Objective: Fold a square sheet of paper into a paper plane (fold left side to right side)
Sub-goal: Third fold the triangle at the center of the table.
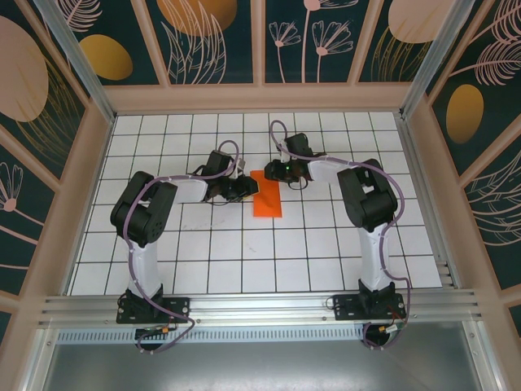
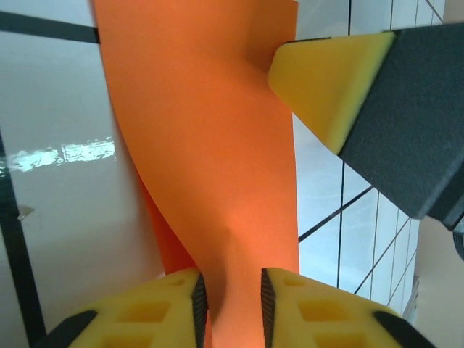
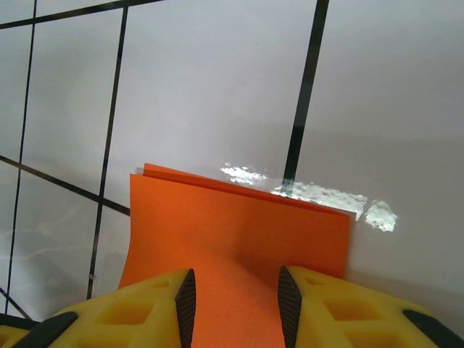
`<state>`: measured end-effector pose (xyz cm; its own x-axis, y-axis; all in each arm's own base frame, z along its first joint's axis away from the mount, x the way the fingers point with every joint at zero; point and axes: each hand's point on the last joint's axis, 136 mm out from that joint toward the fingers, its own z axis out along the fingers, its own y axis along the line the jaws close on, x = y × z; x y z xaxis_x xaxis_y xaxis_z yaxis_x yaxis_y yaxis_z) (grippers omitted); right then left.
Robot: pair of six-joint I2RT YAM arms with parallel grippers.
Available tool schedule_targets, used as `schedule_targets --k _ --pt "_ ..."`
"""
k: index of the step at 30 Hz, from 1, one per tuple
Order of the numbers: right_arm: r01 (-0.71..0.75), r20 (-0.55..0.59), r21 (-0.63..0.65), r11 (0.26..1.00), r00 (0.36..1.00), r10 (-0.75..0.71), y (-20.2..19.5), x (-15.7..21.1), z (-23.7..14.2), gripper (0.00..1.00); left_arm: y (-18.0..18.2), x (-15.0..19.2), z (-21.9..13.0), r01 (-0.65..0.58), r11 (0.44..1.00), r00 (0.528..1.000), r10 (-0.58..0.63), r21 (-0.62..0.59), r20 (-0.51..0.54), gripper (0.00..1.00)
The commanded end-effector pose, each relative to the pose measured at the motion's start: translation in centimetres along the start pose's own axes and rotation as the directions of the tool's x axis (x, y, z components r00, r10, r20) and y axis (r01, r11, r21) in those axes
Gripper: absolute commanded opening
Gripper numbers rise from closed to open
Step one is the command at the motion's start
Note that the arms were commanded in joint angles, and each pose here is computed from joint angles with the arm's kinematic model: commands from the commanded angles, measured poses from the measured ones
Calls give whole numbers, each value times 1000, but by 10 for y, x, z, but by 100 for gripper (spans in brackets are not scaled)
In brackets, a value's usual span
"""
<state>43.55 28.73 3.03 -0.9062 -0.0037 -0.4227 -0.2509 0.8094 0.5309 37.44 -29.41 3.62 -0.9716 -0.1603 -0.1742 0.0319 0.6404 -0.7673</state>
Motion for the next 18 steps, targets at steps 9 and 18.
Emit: schedule_targets --k 9,18 --pt "140 232 -1 990 963 -136 21 -19 -86 64 -4 8 -4 3 1000 1000 -3 -8 7 13" --pt "406 339 78 910 848 -407 54 59 -138 67 -14 8 -9 21 1000 1000 -22 21 19 9"
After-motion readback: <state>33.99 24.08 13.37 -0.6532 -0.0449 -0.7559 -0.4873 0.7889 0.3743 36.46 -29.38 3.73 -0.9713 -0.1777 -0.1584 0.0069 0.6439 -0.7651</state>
